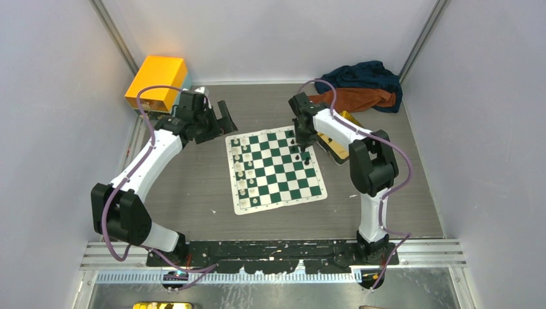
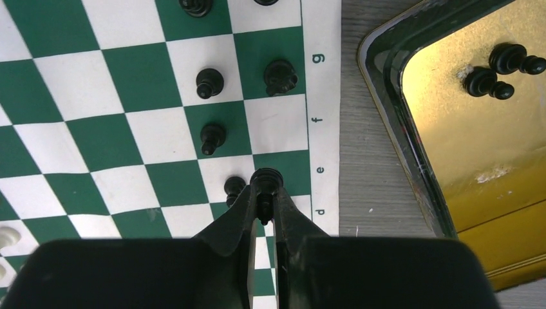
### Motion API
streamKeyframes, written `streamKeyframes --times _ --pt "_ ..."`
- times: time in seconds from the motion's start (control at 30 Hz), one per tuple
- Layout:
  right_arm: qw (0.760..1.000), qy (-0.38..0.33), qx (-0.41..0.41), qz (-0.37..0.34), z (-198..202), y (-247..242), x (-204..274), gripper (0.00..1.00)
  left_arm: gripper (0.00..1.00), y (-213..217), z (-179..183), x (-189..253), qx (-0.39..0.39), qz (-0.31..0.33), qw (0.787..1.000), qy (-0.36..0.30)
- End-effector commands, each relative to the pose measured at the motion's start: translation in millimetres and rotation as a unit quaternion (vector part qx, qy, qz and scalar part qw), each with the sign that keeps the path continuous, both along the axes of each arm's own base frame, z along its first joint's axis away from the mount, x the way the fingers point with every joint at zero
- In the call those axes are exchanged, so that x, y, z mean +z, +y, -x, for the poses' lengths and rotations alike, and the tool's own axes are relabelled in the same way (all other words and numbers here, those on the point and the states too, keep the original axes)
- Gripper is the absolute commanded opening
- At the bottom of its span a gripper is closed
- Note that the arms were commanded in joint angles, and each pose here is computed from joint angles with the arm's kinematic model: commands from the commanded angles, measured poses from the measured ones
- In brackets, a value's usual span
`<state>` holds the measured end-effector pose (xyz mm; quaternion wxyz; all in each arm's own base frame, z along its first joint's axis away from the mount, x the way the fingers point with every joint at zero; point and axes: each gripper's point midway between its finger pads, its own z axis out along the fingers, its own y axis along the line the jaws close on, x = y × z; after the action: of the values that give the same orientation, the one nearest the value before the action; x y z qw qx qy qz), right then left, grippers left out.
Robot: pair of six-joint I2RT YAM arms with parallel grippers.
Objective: Set up the chess pieces on the board
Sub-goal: Place the chess piece on the chessboard.
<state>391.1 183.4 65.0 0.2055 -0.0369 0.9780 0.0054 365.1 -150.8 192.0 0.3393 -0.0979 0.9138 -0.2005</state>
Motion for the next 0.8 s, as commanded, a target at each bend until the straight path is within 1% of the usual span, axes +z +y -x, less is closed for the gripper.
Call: streamKeyframes --times 0.0,0.5,0.77 --pt "0.999 -0.032 -0.011 -0.015 -22 2 14 0.01 1.0 -4 -2 20 -0.011 0.013 0.999 -0.038" --pt "0.999 -0.021 -0.016 -0.022 -38 0 -5 0.01 1.0 -5 -2 16 -0.01 0.016 0.999 -0.034" --pt "0.999 -0.023 -0.015 -0.024 -44 2 -6 0.01 1.0 -6 -3 13 -0.011 0.015 0.999 -0.031"
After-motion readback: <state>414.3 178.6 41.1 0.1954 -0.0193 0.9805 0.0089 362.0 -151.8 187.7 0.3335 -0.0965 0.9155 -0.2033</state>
